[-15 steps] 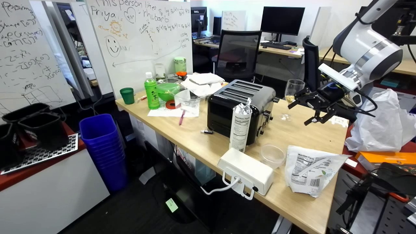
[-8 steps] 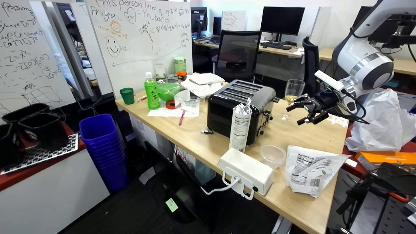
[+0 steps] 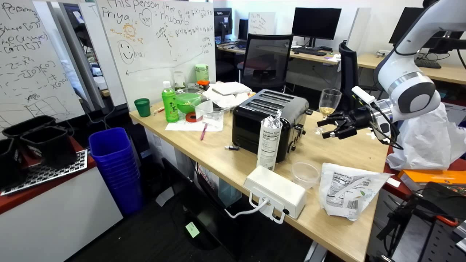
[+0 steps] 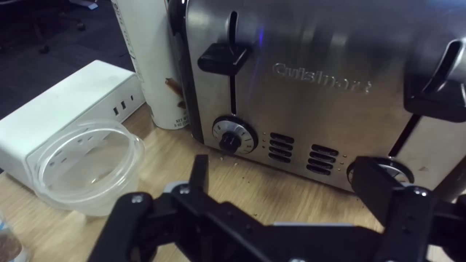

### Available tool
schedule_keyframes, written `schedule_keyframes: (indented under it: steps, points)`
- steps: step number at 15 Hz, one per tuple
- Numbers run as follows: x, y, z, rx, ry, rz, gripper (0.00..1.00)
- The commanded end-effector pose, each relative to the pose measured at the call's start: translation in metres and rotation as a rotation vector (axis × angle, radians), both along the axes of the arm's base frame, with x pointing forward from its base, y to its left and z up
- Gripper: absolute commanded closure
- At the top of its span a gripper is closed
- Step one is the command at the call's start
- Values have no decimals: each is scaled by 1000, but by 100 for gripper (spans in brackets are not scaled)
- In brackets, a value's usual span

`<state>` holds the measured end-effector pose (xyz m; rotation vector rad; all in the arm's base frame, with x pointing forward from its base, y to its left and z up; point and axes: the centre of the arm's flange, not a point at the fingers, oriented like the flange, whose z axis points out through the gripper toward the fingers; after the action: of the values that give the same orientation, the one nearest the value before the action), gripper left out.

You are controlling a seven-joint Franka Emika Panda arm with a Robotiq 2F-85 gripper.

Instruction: Turn the bottom right knob of the toaster to the left

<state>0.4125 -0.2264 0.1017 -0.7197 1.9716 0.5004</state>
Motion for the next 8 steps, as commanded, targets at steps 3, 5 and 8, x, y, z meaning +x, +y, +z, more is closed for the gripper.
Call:
schedule_keyframes:
  steps: [3,5,8]
  points:
    - [12,22,-15,75,-35,-148,0]
    - [14,26,-19,79,-35,-215,0]
    - [11,31,-31,59,-12,-299,0]
